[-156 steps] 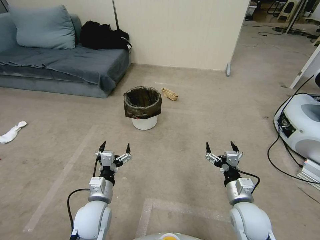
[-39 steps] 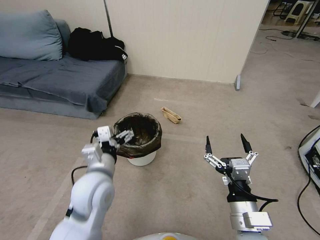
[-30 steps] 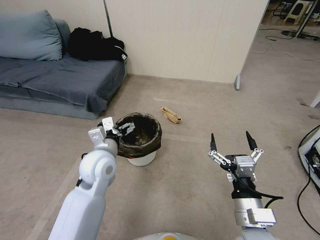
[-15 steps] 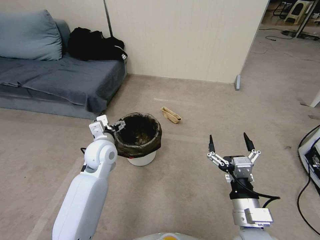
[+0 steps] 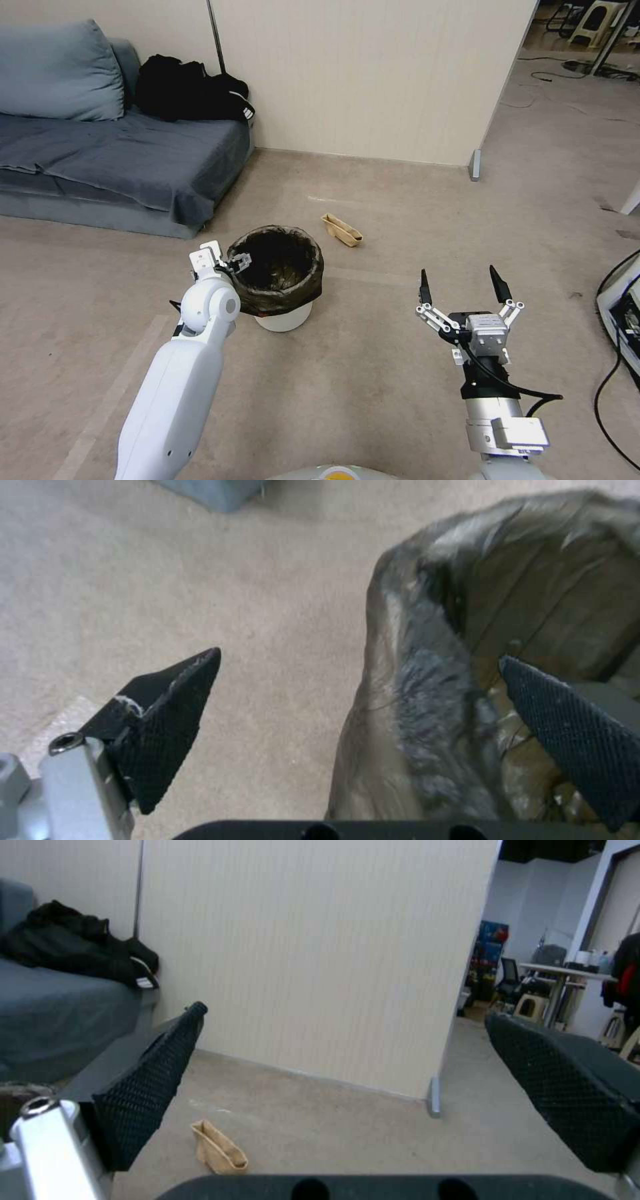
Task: Pick up the trash bin, then pick up the garbage from the floor and place it into the trash bin.
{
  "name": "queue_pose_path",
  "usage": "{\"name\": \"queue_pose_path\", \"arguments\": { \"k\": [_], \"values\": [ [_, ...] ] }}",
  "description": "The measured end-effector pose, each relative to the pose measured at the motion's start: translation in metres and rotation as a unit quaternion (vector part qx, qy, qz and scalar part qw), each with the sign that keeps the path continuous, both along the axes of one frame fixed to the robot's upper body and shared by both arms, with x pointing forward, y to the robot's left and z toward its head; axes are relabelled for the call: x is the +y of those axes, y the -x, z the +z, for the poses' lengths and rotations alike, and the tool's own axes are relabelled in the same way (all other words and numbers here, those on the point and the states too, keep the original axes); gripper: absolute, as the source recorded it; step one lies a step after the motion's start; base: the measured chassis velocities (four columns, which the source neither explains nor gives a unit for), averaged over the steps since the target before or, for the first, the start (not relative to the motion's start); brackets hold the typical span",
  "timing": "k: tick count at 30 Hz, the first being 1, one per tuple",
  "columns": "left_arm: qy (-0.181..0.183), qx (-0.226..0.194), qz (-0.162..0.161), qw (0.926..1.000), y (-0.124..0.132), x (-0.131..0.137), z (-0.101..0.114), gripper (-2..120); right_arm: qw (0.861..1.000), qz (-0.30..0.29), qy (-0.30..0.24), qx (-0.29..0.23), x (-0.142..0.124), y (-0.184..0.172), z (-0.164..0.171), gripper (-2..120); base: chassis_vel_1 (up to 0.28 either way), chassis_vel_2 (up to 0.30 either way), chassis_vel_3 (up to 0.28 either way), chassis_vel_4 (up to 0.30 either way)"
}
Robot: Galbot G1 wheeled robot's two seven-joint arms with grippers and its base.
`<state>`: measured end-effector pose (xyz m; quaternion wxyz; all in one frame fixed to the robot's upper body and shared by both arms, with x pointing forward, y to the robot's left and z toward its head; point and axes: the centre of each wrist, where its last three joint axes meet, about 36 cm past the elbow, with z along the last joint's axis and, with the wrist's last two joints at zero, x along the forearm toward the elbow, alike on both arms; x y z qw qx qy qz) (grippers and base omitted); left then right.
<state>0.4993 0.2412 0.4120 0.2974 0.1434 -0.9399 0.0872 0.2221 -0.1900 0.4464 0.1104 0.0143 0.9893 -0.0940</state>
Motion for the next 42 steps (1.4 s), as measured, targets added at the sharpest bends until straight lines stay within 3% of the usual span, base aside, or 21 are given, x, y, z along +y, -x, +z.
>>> {"name": "queue_pose_path", "arguments": {
  "k": [14,26,27,28,35,42],
  "values": [
    [0.020,0.036,-0.008,0.9991,-0.021,0.002,-0.028,93,1.000,0.002,0.002,-0.003,0.001,0.001,-0.001,100,0.000,0.000,0.000,0.000],
    [0.029,0.050,-0.017,0.9982,-0.011,-0.011,-0.039,55,1.000,0.011,0.008,-0.002,0.004,0.001,-0.006,100,0.000,0.000,0.000,0.000],
    [0.029,0.051,-0.017,0.9981,-0.009,-0.015,-0.041,46,1.000,0.011,0.008,-0.002,0.005,0.001,-0.006,100,0.000,0.000,0.000,0.000],
    [0.029,0.051,-0.017,0.9981,-0.009,-0.015,-0.041,46,1.000,0.011,0.008,-0.002,0.005,0.001,-0.006,100,0.000,0.000,0.000,0.000],
    [0.026,0.057,-0.015,0.9979,-0.005,-0.020,-0.045,17,1.000,0.018,0.012,-0.004,0.007,0.001,-0.006,100,0.000,0.000,0.000,0.000],
    [0.020,0.060,-0.015,0.9979,-0.002,-0.021,-0.049,9,0.999,0.020,0.028,-0.012,0.005,0.001,-0.006,100,0.000,0.000,0.000,0.000]
  ]
}}
